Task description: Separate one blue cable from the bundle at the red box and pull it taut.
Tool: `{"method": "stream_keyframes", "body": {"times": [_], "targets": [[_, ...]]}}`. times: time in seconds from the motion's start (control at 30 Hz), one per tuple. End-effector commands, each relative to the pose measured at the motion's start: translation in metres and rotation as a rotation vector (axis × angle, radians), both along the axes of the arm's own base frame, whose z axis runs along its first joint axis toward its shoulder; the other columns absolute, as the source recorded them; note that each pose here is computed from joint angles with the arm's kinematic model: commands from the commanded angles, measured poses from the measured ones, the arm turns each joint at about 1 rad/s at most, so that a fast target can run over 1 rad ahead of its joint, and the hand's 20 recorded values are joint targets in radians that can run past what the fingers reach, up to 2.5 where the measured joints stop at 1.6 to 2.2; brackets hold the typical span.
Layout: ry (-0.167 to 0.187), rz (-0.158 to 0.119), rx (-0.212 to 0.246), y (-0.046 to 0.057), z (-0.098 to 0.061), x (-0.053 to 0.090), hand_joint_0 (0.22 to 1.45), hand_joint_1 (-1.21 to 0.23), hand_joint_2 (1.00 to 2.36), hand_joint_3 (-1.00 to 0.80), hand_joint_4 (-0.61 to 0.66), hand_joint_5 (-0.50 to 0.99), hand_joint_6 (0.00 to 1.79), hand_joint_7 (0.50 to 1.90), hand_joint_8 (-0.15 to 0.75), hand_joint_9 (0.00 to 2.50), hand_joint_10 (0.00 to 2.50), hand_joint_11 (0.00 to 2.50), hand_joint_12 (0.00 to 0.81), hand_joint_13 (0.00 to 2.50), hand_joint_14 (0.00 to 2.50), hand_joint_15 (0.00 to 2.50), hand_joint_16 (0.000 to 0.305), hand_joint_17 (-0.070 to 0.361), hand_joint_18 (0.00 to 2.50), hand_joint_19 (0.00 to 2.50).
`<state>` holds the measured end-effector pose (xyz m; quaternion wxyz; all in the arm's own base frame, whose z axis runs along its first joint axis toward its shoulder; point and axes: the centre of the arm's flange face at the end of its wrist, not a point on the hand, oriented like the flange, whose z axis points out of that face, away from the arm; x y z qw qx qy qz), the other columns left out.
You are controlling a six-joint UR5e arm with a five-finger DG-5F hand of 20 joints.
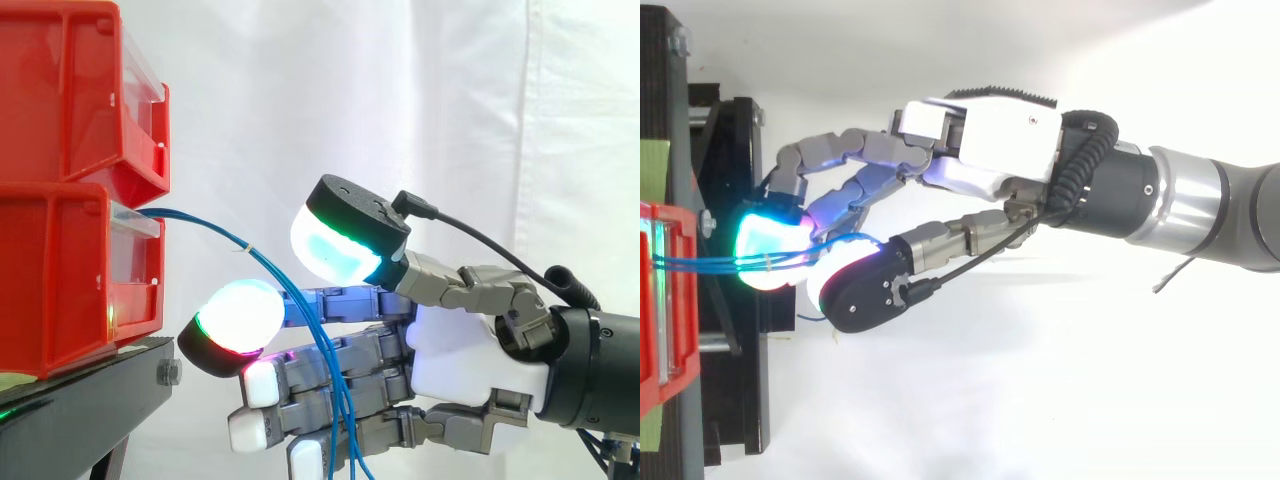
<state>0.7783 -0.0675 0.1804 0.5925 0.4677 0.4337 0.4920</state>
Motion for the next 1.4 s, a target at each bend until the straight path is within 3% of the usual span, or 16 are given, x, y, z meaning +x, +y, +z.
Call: {"method": "stream_keyframes", "body": {"times": [0.0,0.33,0.63,1.37], "targets": [[-0.003,-0.002,0.008,-0.001,0.001,0.000,0.62,-0.61,1.01,-0.34,0.22,-0.18,0.50,1.13,0.305,0.75,0.02,0.75,0.380,0.79,0.02,0.52,0.062,0.141,0.74,0.65],[-0.025,0.001,0.016,-0.001,0.012,0.007,0.62,-0.61,1.01,-0.33,0.22,-0.18,0.51,1.12,0.305,0.75,0.02,0.77,0.381,0.80,0.02,0.53,0.062,0.140,0.74,0.66],[-0.023,-0.003,0.016,-0.005,0.011,0.006,0.63,-0.61,1.01,-0.33,0.21,-0.18,0.51,1.11,0.307,0.76,0.02,0.77,0.382,0.81,0.02,0.53,0.063,0.141,0.75,0.67],[-0.022,0.001,0.016,-0.001,0.011,0.006,0.63,-0.61,1.02,-0.27,0.18,-0.18,0.57,1.04,0.312,0.81,0.02,0.80,0.385,0.86,0.02,0.56,0.063,0.142,0.79,0.69]]}}
